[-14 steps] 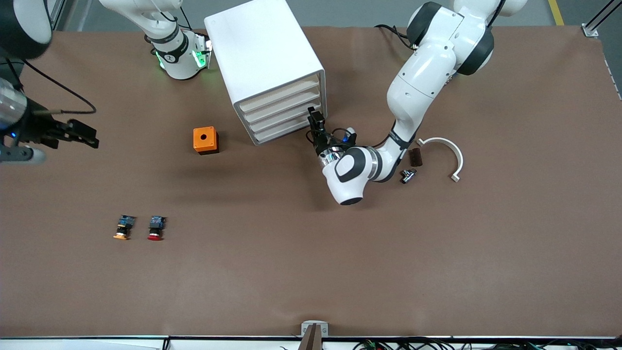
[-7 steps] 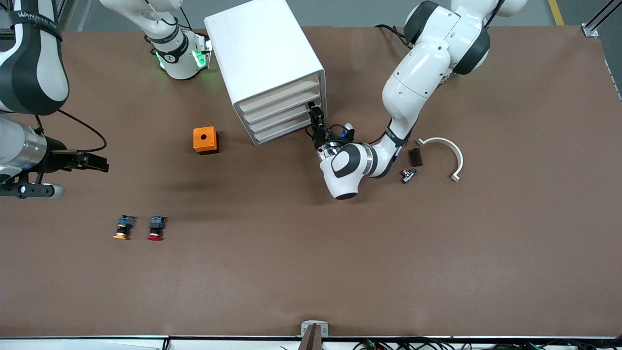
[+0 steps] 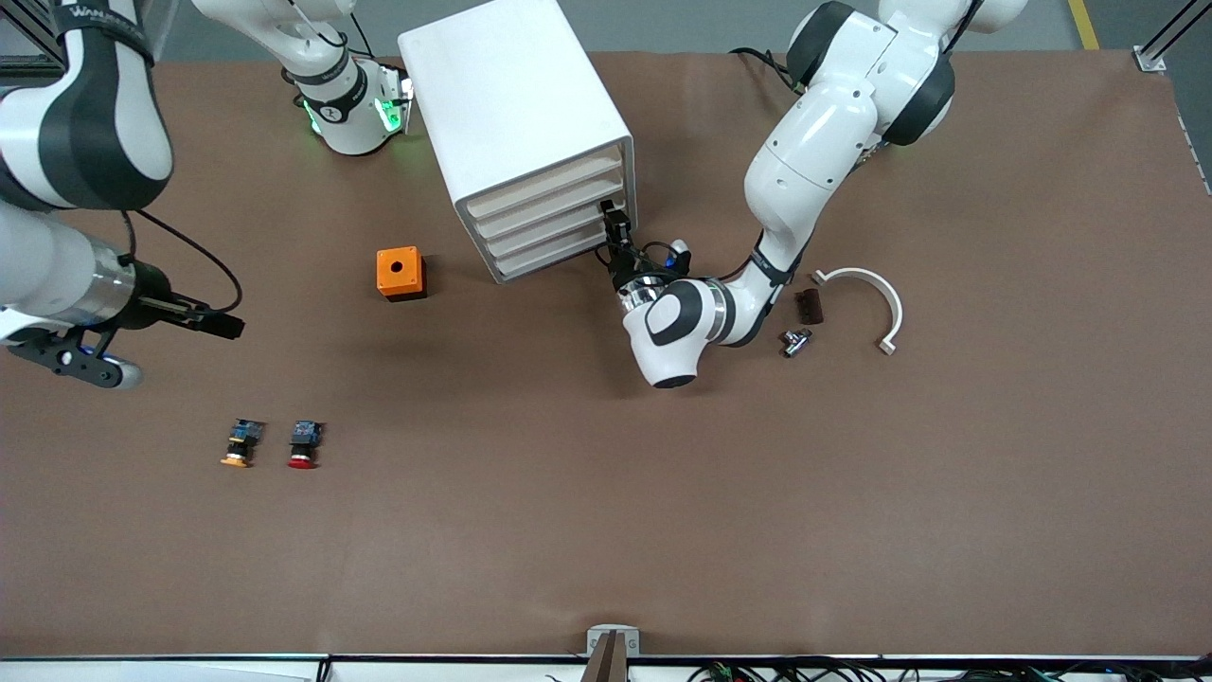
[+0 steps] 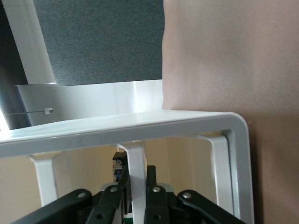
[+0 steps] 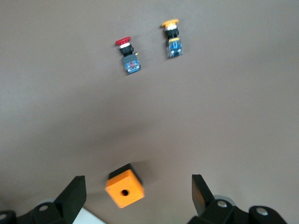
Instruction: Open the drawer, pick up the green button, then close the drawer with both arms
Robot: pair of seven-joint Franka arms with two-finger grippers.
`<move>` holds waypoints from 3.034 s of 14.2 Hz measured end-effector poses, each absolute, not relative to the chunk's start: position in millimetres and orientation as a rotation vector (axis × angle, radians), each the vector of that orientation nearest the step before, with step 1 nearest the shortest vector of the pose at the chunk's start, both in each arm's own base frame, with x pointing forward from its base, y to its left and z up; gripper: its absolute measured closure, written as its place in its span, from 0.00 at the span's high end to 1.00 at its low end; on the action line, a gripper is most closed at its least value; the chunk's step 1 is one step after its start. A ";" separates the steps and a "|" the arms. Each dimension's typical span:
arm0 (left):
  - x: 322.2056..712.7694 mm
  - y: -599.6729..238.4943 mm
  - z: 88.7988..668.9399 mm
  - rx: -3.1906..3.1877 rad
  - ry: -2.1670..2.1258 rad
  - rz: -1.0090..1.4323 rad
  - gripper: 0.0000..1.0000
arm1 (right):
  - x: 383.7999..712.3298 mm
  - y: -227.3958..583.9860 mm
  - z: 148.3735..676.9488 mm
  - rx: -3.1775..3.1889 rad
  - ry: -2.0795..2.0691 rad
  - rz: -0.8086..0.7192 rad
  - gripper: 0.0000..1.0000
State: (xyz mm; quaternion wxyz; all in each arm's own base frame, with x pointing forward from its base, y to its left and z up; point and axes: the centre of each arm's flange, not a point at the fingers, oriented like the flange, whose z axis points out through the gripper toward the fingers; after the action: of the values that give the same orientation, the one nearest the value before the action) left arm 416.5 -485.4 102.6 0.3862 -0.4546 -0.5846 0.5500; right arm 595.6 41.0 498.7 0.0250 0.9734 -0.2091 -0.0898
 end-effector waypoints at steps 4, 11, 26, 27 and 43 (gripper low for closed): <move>417.2 -484.7 102.5 -1.150 -1.493 1.396 0.15 | 587.9 101.7 498.3 2.978 -0.860 -0.307 1.00; 448.0 -458.2 103.4 -1.110 -1.543 1.446 0.15 | 565.0 203.2 485.9 2.887 -1.082 -0.247 1.00; 542.3 -360.9 98.6 -0.884 -1.751 1.693 0.15 | 436.6 475.9 363.6 2.741 -1.455 0.016 1.00; 544.1 -358.8 98.7 -0.880 -1.756 1.698 0.15 | 426.9 488.0 353.9 2.733 -1.473 0.020 1.00; 574.8 -336.8 108.5 -1.008 -1.815 1.841 0.86 | 408.2 566.5 278.7 2.686 -1.585 0.085 0.99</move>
State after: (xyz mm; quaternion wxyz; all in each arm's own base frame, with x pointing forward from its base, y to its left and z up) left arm 574.8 -336.8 108.5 0.1823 -0.3572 -0.6431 0.6524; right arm 408.2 566.5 278.7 0.0109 0.8608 -0.5080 0.0274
